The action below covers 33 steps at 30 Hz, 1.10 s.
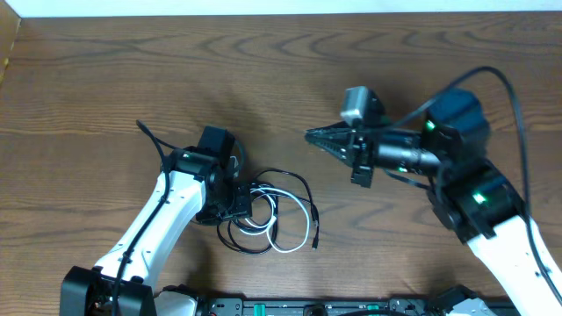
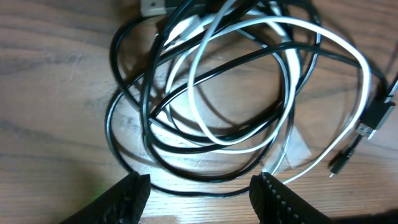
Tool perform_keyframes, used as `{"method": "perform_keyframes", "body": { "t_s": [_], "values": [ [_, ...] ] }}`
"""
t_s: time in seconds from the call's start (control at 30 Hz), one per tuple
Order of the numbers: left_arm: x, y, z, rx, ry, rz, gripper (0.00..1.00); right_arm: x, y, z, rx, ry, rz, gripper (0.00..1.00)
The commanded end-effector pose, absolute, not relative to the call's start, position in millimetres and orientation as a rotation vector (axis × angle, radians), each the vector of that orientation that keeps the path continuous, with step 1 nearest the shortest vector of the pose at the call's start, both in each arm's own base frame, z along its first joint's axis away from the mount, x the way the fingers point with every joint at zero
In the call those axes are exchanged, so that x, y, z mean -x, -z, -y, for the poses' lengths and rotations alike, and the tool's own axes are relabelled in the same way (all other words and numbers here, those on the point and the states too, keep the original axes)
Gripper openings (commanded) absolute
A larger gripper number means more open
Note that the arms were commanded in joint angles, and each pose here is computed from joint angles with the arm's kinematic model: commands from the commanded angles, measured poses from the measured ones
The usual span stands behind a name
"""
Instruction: Untangle cables
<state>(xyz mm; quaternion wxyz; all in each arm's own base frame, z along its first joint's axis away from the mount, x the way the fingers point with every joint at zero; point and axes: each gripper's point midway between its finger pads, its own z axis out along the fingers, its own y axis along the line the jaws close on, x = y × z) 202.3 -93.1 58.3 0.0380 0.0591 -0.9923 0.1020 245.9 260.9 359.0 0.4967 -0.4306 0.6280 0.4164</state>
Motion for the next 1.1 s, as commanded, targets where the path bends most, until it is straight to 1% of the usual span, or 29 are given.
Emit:
{"method": "perform_keyframes", "body": {
  "t_s": [0.0,0.03,0.07,0.17,0.23,0.27,0.3,0.4,0.43,0.5,0.53,0.6,0.7,0.8,0.87,0.9,1.07],
  "values": [
    [-198,-55,80,-0.222,-0.213,3.047,0.59,-261,-349,-248,0.918,-0.922,-1.651,0.01],
    [-198,-54,77,-0.249,-0.181,3.048,0.6,-260,-343,-247,0.918,-0.928,-1.681,0.01],
    [-197,-54,73,-0.274,-0.154,3.049,0.61,-259,-336,-247,0.919,-0.937,-1.717,0.06],
    [-197,-53,66,-0.35,-0.089,3.049,0.61,-252,-306,-250,0.929,-0.975,-1.854,0.22],
    [-198,-53,61,-0.413,-0.045,3.05,0.61,-247,-286,-255,0.947,-1.002,-1.939,0.35],
    [-198,-53,61,-0.438,-0.039,3.049,0.61,-246,-277,-258,0.958,-1.014,-1.976,0.4],
    [-199,-53,61,-0.455,-0.041,3.049,0.6,-244,-267,-262,0.968,-1.025,-2.009,0.41],
    [-199,-53,59,-0.481,-0.04,3.042,0.41,-241,-237,-274,1.004,-1.061,-2.116,0.47],
    [-198,-53,58,-0.491,-0.038,3.036,0.37,-239,-225,-280,1.022,-1.078,-2.153,0.56],
    [-198,-53,52,-0.525,-0.034,3.022,0.36,-230,-202,-297,1.08,-1.156,-2.206,0.7],
    [-197,-53,49,-0.543,-0.033,3.015,0.36,-227,-194,-304,1.103,-1.193,-2.22,0.74],
    [-197,-53,44,-0.551,-0.04,3.007,0.36,-223,-178,-317,1.132,-1.265,-2.241,0.75],
    [-197,-54,46,-0.504,-0.136,2.995,0.36,-220,-159,-333,1.15,-1.378,-2.263,0.72],
    [-197,-53,51,-0.471,-0.242,2.976,0.36,-219,-137,-346,1.162,-1.479,-2.281,0.66],
    [-198,-50,53,-0.462,-0.314,2.967,0.36,-219,-121,-354,1.157,-1.524,-2.308,0.59],
    [-199,-48,56,-0.458,-0.363,2.964,0.36,-219,-111,-357,1.153,-1.546,-2.323,0.58],
    [-201,-31,64,-0.509,-0.523,2.957,0.36,-219,-85,-368,1.12,-1.593,-2.376,0.58]
  ]
}}
